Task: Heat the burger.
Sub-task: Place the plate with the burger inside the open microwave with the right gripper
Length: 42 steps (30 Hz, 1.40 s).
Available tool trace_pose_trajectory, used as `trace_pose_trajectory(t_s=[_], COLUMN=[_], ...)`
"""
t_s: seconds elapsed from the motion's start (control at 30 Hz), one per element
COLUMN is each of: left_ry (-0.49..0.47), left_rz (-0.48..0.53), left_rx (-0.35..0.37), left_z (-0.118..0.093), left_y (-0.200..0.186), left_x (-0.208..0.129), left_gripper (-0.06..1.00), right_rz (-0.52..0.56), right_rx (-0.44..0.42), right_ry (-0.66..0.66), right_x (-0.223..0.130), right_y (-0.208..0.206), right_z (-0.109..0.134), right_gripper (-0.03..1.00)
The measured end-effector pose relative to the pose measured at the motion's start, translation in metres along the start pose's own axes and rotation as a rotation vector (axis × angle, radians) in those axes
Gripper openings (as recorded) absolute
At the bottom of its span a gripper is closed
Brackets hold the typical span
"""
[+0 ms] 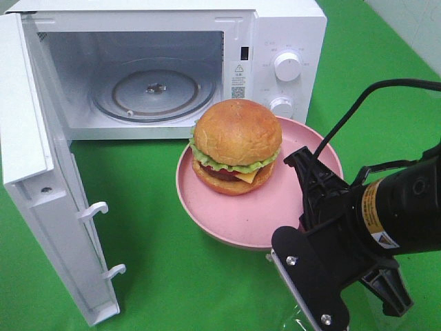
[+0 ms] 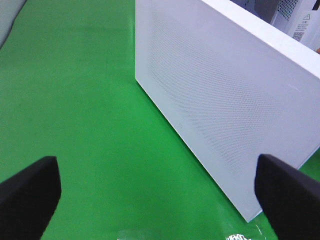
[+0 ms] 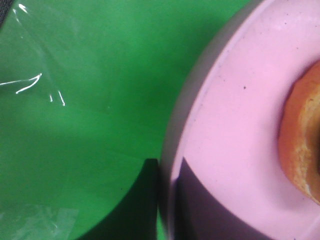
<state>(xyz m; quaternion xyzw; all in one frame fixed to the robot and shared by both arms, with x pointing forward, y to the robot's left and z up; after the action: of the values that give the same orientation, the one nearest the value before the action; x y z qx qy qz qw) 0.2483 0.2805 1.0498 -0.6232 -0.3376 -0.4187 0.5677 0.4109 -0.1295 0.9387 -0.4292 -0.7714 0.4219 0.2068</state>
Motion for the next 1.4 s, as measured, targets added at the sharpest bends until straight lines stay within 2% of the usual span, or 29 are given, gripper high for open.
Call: trace_pose_trajectory(t_s=[0.57,1.2,1.4], left_ry=[0.000,0.000,0.000], left_rz=[0.000,0.000,0.000], left_rx=[0.000,0.000,0.000], left_z=[0.000,0.000,0.000], left_y=[0.000,0.000,0.000], left_x=[0.000,0.000,0.000], left_gripper=[0.97,0.97,0.97], right_rz=[-0.036,-0.053,-0.055], right_rx=[0.035,0.028,-0.018], right_ry=[-0.083,-0.088,-0.061], right_x=[-0.031,-0.034,-0.033], right_y=[0.005,0.006,0.005], right_z=[-0.001,-0.002,-0.022], right_gripper=[0.06,0.06,0.06])
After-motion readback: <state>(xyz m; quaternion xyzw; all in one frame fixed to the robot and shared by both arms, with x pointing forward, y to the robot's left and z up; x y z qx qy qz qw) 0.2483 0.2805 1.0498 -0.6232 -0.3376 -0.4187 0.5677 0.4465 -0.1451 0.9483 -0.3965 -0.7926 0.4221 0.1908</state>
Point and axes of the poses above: a point on each arm's last joint axis where the gripper is mounted, y pointing out along that axis toward the gripper, z along the wrist's bending axis when the last joint is at zero, x = y × z, the point moved 2 cm from there along y, pointing out along that axis toward the gripper, and after that the axes turned 2 degrees about y, right-handed, at the moved point
